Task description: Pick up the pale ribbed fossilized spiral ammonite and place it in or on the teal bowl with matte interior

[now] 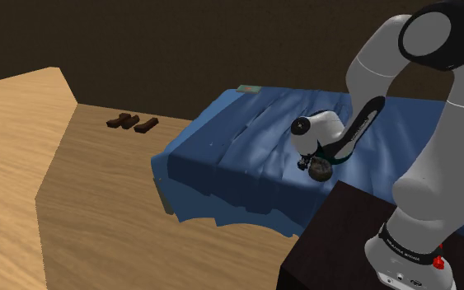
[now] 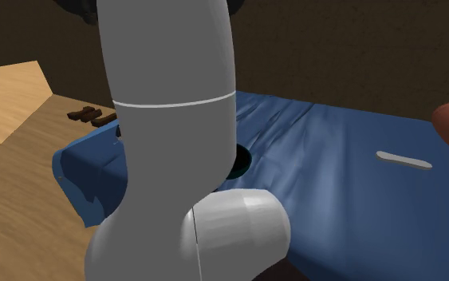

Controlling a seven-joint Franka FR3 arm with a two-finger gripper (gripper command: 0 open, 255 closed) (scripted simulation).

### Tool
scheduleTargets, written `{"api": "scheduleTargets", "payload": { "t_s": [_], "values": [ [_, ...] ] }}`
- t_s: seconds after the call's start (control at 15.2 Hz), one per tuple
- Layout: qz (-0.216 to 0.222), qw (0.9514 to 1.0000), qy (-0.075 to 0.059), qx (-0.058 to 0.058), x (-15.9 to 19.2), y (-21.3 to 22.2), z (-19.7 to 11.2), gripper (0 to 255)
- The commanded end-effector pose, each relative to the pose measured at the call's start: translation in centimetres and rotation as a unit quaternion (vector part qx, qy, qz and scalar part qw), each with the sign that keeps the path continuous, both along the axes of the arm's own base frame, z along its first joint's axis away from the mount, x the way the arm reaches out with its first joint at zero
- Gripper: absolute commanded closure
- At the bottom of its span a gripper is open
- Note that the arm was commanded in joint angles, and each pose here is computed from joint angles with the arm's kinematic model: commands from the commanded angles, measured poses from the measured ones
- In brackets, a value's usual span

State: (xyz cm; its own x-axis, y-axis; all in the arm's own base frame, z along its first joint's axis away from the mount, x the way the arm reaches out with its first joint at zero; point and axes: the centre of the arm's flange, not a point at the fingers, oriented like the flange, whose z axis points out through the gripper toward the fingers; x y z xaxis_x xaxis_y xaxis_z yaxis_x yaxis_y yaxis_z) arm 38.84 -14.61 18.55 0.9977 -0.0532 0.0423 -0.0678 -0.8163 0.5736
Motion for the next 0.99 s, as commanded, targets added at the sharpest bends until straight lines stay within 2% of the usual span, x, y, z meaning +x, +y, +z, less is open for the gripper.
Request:
{"api": "scheduleTargets", "payload": {
  "t_s": [0.0, 0.07, 0.2, 0.26, 0.73, 0.92],
  "values": [
    [-0.043, 0.9956, 0.064, -0.053, 0.4, 3.0, -1.8, 0],
    [-0.062, 0.9907, 0.093, -0.077, 0.8, 4.6, -2.9, 0],
    [-0.098, 0.9757, 0.151, -0.125, 1.6, 7.4, -5.3, 0],
    [-0.105, 0.9718, 0.162, -0.135, 1.7, 7.9, -5.8, 0],
    [-0.105, 0.9718, 0.162, -0.135, 0.2, 5.0, -8.1, 0],
    [-0.105, 0.9718, 0.162, -0.135, 0.2, 5.0, -8.1, 0]
  ]
}}
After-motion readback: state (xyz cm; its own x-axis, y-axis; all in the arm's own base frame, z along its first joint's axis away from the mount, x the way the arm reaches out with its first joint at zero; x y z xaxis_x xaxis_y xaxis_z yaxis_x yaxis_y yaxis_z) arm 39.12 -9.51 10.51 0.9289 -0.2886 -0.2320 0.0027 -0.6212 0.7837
